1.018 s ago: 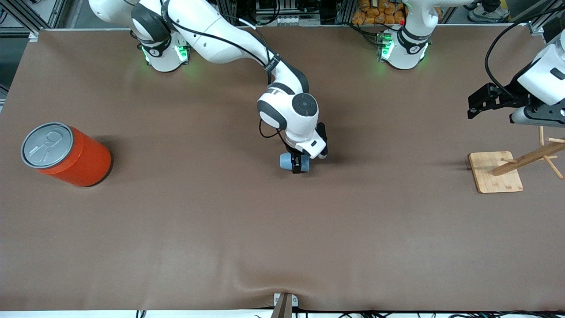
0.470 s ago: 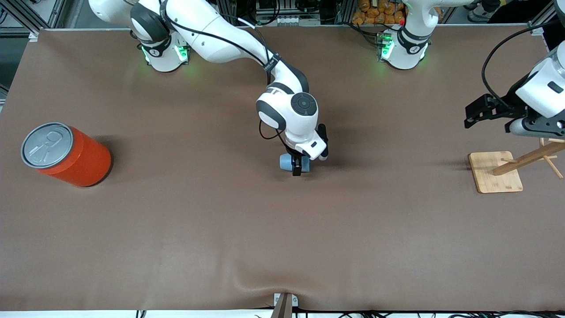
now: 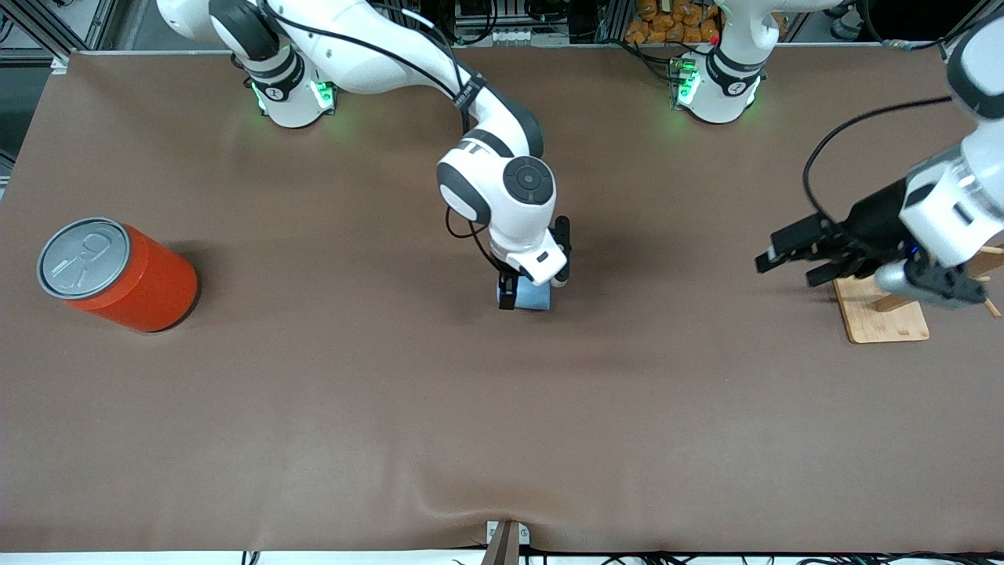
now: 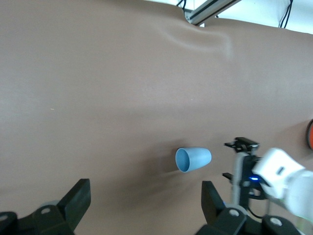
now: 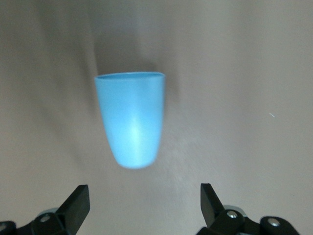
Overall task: Flip cup
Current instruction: 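Hold the cup with the right gripper while the left gripper reaches it, then grasp the cup with the left gripper while the right gripper retracts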
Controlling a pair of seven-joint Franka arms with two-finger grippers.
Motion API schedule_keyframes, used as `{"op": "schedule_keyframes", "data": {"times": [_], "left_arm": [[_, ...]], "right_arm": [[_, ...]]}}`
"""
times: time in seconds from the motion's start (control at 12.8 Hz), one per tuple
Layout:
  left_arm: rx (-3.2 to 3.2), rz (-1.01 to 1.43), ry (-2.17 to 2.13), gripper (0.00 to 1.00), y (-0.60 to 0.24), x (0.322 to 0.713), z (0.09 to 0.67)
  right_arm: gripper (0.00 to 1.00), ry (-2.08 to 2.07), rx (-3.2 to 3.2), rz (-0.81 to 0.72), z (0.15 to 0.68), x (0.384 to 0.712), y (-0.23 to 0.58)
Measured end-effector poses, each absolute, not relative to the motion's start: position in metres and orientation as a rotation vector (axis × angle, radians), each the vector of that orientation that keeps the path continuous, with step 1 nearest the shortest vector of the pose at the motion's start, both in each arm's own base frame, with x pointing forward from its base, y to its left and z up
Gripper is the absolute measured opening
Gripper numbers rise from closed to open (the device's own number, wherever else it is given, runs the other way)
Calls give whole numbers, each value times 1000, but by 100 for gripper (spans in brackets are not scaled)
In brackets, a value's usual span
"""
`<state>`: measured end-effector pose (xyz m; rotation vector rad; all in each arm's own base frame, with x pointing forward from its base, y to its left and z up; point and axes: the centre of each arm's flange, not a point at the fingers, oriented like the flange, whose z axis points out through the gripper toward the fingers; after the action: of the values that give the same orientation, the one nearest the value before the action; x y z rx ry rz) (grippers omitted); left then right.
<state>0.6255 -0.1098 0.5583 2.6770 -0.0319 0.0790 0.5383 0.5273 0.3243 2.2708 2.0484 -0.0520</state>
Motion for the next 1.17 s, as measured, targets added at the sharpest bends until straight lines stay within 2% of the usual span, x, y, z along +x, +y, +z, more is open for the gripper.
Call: {"op": "schedule_keyframes", "data": {"times": [0.23, 0.39, 0.55, 0.7, 0.86, 1.17], "left_arm": [[2609, -104, 51, 100, -164, 643, 479], [2591, -202, 53, 100, -214, 645, 424], [2564, -269, 58, 100, -256, 642, 371], [2571, -375, 48, 100, -302, 627, 309], [2571, -473, 77, 100, -337, 608, 262], [2420, -593, 251, 100, -353, 598, 213]], "right_arm": [[100, 1886, 2475, -25, 399, 591, 452], [100, 1721, 2683, 14, 434, 645, 357], [100, 1604, 2772, 85, 465, 676, 282], [100, 1512, 2811, 160, 502, 686, 233], [100, 1438, 2845, 157, 532, 690, 163], [100, 1264, 3015, 190, 572, 684, 59]]}}
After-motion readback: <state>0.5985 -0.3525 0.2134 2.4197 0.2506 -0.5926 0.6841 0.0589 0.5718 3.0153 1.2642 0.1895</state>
